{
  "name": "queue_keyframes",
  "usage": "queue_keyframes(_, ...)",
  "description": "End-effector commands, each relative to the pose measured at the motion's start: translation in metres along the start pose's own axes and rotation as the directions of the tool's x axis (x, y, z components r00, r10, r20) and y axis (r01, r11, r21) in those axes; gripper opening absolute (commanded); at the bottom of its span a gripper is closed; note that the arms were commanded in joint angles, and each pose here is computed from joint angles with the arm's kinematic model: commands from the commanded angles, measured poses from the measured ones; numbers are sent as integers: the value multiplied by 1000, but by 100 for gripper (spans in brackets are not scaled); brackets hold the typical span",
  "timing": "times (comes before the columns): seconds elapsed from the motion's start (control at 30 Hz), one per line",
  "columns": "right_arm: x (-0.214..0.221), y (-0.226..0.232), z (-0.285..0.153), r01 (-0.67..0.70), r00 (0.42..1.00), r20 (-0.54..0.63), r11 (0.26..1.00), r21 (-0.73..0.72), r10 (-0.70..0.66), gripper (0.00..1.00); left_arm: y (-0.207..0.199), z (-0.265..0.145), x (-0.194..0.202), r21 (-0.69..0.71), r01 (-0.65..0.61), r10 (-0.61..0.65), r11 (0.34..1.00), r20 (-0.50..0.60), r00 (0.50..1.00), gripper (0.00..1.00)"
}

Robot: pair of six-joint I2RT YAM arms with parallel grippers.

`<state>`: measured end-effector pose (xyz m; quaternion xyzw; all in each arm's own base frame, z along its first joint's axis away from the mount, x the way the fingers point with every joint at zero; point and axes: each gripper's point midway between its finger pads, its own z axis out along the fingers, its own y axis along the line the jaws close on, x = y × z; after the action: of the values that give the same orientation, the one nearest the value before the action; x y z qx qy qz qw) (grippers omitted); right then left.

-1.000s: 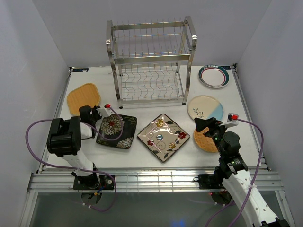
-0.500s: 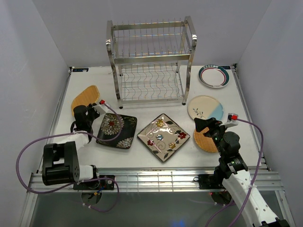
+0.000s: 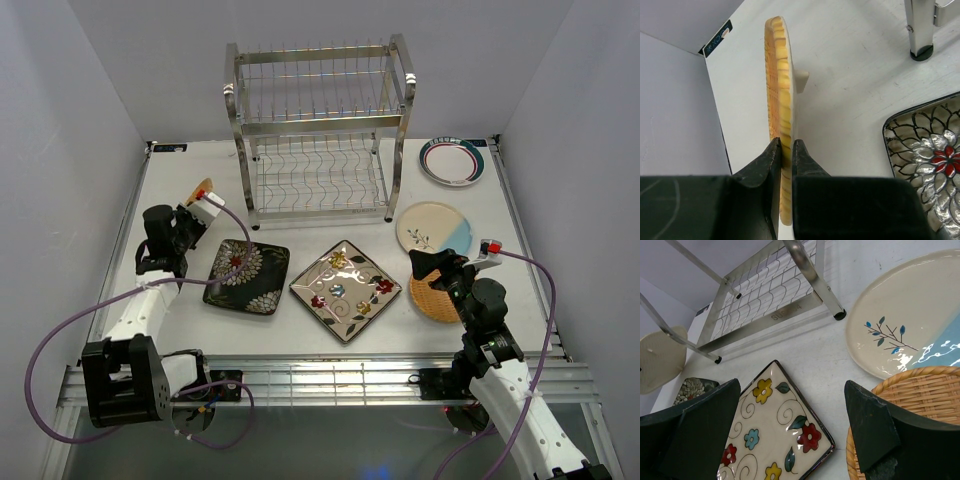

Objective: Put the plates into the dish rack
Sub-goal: Pick up the plate from the corner of the board.

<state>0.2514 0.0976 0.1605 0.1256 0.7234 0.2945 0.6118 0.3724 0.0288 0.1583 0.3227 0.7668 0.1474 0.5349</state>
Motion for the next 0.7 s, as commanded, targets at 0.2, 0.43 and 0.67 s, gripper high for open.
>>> queue_keyframes(0.2, -27, 22, -1, 11, 997, 74, 997, -71, -6, 90, -13, 9, 23, 7, -34, 35, 999, -36, 999, 0)
queue_keyframes(0.43, -27, 24, -2, 12, 997, 71, 997, -80, -6, 90, -38, 42, 78, 67, -56, 67, 996, -175, 982, 0)
queue_keyframes(0.67, -28, 24, -3, 12, 997, 75, 997, -79, -6, 90, -45, 55, 94, 95, -39, 59, 995, -221, 973, 0)
